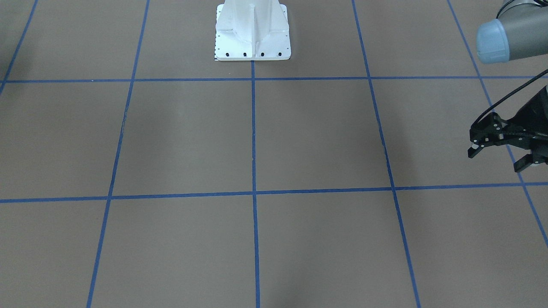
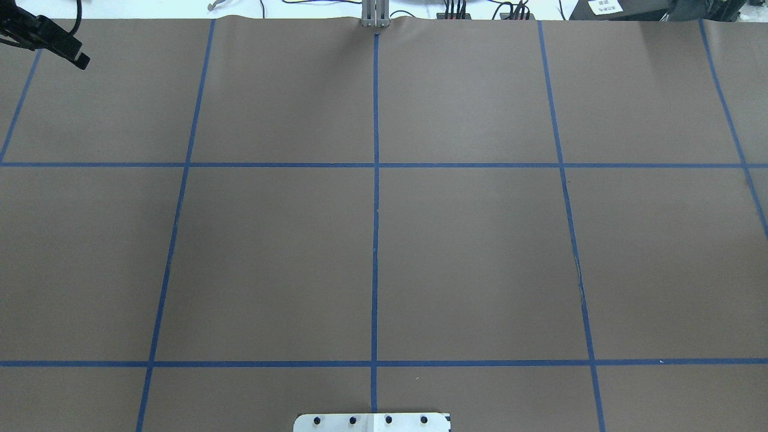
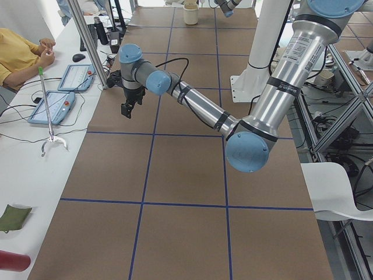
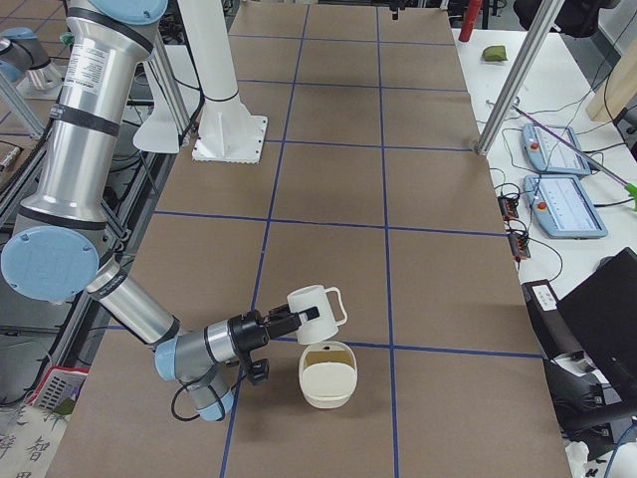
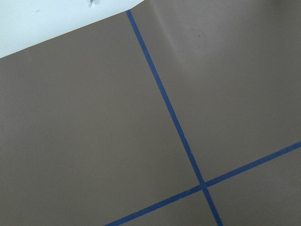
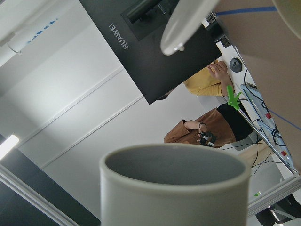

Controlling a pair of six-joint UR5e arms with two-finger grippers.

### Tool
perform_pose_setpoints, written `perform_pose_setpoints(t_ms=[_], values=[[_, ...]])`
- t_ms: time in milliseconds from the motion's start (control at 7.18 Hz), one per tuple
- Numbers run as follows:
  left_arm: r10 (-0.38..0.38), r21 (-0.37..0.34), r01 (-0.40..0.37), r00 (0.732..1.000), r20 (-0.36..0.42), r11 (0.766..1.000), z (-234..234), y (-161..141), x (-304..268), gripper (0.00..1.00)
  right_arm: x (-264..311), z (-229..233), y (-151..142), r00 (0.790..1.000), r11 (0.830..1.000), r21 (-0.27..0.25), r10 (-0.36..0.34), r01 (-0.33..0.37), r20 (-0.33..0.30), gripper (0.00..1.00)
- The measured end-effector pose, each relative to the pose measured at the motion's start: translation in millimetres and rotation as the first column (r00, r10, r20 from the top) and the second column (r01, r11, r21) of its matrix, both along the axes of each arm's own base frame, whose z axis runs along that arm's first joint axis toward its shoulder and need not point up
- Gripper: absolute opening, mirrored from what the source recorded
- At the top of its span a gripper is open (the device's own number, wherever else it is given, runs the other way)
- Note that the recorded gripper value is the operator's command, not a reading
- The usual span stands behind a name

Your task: Left arm hands cup to right arm to dump lemon

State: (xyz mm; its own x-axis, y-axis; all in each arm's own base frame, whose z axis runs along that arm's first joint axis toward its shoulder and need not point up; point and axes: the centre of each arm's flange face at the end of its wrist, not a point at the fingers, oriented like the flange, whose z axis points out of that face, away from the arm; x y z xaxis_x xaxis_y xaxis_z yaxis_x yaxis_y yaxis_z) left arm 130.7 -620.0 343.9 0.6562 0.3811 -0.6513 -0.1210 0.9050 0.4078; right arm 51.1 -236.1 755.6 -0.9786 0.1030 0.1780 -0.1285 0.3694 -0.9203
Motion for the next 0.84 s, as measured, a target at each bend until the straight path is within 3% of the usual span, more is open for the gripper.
perform_pose_setpoints(t_ms=[418, 836], values=[[0.001, 0.001, -0.001, 1.000, 0.000, 1.000, 0.0, -0.2, 0.1, 1.00, 1.8, -0.2, -0.7, 0.989, 0.999, -0.018, -0.030, 0.033, 0.142, 0.00], [0.001, 0.002, -0.001, 1.000, 0.000, 1.000, 0.3, 1.0, -0.3, 1.00, 4.7, 0.3, -0.3, 0.980, 0.999, -0.028, -0.024, 0.030, 0.198, 0.00]])
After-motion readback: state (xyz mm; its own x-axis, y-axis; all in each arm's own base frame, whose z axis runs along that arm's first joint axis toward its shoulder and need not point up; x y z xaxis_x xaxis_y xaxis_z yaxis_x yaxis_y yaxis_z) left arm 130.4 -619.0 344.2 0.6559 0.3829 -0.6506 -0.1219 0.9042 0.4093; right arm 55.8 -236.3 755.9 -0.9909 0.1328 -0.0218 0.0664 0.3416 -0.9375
